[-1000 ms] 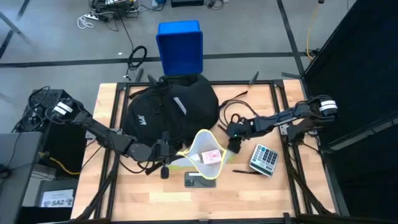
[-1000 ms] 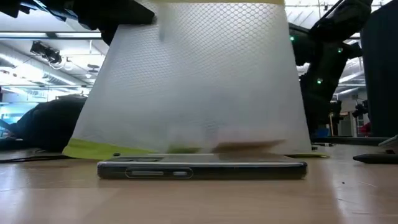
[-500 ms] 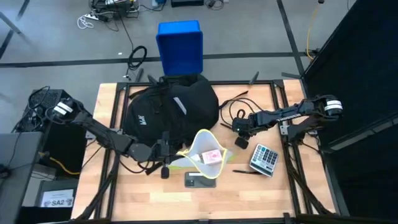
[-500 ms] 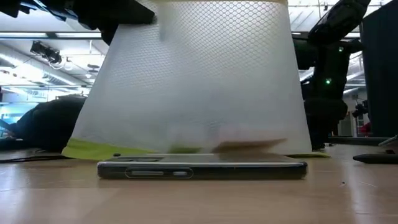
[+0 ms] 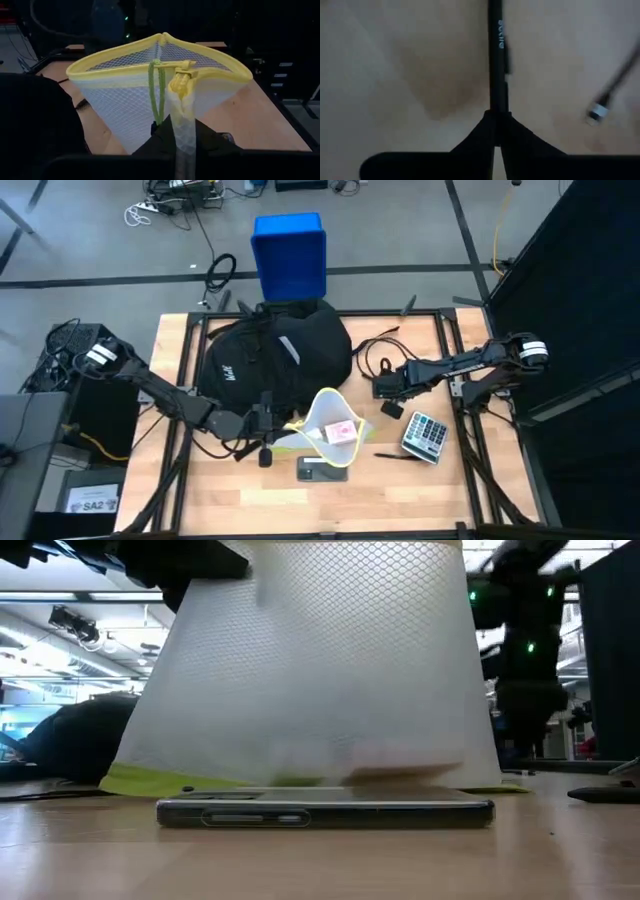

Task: Unpack backpack
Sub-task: Put the pen into the zip bag

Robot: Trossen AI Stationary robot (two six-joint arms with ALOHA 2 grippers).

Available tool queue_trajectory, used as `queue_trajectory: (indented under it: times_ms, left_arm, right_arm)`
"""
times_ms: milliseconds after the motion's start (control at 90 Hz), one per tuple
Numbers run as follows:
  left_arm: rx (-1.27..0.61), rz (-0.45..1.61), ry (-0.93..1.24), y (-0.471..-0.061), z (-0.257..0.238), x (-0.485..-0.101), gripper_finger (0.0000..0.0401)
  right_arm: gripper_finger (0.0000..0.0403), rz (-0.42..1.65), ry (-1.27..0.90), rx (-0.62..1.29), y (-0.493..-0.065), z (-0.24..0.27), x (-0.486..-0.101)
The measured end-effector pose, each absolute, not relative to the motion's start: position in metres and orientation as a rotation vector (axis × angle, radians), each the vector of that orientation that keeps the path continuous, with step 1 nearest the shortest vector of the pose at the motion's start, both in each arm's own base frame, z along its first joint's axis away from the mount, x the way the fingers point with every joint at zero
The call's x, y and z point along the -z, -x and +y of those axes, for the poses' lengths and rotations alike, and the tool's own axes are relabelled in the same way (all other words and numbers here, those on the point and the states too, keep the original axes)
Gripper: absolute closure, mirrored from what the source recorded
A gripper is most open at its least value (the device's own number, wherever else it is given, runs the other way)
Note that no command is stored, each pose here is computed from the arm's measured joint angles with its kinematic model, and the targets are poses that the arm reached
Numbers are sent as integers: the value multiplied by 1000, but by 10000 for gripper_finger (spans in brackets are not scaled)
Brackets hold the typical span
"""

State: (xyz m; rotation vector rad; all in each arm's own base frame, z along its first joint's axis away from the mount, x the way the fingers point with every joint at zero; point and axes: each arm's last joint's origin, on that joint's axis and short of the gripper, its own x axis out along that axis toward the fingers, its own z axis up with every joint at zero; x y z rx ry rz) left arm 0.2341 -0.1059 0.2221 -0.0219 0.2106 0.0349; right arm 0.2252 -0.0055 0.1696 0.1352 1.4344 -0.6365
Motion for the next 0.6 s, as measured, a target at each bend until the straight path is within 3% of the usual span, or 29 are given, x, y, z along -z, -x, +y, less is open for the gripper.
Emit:
queue_trajectory:
  times_ms: [600]
  left_arm:
    - [-35,206,24,-234,-106,-223,401]
  right_arm:
    - [402,1201,74,799,-244,33,-299]
